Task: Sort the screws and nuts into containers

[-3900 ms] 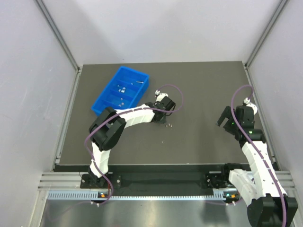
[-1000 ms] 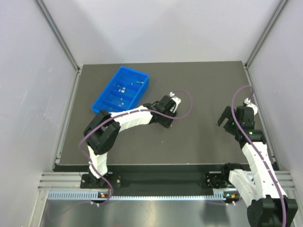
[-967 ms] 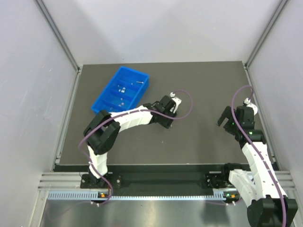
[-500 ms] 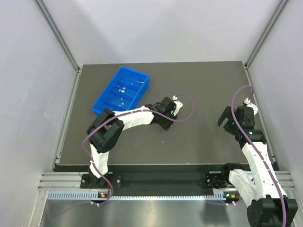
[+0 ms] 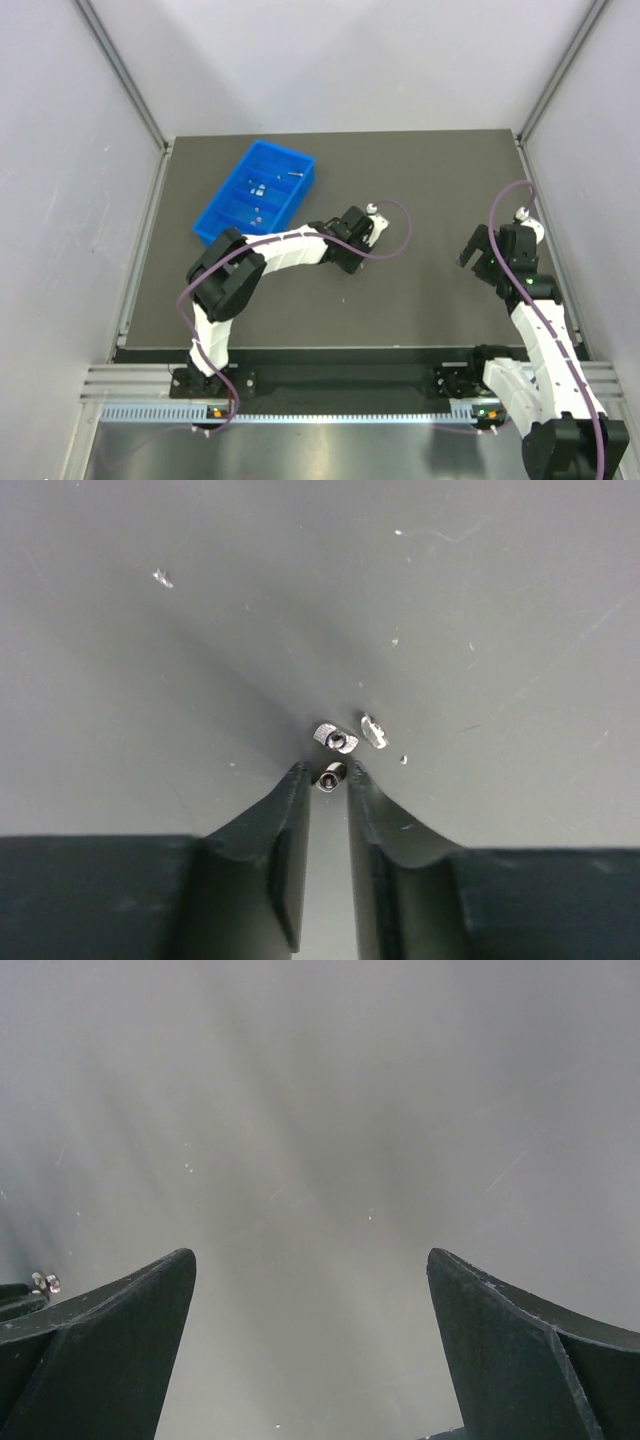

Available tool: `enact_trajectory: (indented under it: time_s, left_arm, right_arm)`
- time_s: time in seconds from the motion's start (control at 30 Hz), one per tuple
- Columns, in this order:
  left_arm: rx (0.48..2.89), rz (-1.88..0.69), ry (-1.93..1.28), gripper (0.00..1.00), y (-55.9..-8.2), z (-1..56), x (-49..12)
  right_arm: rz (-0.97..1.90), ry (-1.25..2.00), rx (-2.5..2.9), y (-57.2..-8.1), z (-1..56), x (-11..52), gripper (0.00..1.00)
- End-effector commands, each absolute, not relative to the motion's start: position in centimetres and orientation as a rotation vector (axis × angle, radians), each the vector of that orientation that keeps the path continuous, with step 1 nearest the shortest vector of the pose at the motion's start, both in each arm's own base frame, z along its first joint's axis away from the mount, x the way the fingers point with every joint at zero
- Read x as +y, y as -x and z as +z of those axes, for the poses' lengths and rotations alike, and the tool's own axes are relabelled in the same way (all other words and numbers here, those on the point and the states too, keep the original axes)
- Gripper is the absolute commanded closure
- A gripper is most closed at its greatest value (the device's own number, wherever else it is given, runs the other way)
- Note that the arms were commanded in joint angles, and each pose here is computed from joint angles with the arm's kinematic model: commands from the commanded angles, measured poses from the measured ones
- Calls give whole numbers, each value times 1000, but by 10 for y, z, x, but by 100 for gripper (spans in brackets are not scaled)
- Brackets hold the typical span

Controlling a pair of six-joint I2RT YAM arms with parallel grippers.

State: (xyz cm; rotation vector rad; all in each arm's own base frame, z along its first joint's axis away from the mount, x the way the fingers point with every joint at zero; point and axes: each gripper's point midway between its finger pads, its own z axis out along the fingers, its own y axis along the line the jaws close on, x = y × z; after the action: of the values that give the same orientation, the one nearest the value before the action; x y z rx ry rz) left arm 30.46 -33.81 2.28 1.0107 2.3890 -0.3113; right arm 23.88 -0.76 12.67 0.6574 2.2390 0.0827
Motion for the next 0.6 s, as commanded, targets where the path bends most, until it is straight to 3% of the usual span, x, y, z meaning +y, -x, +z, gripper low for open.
enact_trajectory:
  time_s: [0.0, 0.23, 0.57]
  left_arm:
    - [2407, -310, -1019, 76, -306, 11, -339]
    - [2439, -249, -932, 94, -309, 11, -329]
    - [2577, -120, -490, 96, -303, 8, -298]
  right_arm:
    - [70, -664, 2215, -242, 130, -10, 0]
    - [67, -667, 2214, -242, 130, -11, 0]
    - [65, -671, 2219, -243, 128, -11, 0]
